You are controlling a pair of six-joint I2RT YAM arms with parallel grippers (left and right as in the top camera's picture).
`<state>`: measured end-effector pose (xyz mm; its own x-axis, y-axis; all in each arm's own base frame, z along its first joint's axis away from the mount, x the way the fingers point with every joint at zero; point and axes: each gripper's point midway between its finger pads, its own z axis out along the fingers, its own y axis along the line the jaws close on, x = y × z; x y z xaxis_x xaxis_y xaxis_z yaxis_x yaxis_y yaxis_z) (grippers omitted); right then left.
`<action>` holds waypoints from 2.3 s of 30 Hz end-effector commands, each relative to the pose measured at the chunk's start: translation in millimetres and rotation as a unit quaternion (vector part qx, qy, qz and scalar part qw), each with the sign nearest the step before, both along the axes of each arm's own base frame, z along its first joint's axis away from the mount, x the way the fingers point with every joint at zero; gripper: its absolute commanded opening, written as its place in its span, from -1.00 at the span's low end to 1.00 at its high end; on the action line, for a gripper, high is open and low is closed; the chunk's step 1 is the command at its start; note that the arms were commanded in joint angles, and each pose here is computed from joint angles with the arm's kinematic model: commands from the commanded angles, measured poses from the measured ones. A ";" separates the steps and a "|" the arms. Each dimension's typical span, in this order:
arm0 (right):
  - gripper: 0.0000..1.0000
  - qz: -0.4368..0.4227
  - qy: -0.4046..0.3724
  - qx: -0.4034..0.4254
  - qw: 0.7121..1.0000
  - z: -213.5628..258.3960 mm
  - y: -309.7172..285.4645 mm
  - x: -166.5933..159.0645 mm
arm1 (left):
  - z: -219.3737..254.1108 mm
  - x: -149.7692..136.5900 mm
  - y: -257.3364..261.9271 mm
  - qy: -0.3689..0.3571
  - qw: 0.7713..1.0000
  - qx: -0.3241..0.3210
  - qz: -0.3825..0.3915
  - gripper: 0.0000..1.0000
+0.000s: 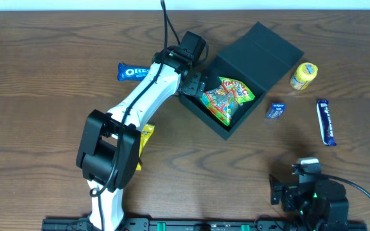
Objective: Pack container
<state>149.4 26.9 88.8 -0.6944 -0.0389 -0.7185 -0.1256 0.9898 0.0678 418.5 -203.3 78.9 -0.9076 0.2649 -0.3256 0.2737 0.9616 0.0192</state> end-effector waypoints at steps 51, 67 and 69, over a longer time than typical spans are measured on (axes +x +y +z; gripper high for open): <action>0.99 -0.007 0.003 0.000 1.000 -2.7 -2.0 -0.5 | 16.2 -93.4 -34.1 0.176 0.978 -0.106 0.045 0.91; 0.99 -0.007 0.003 0.000 1.000 -2.7 -2.0 -0.5 | 27.0 -19.0 -34.3 -0.004 0.995 -0.065 -0.079 0.91; 0.98 -0.007 0.003 0.000 1.000 -2.7 -2.0 -0.5 | 19.8 -16.4 -33.6 -0.001 0.994 -0.060 -0.086 0.91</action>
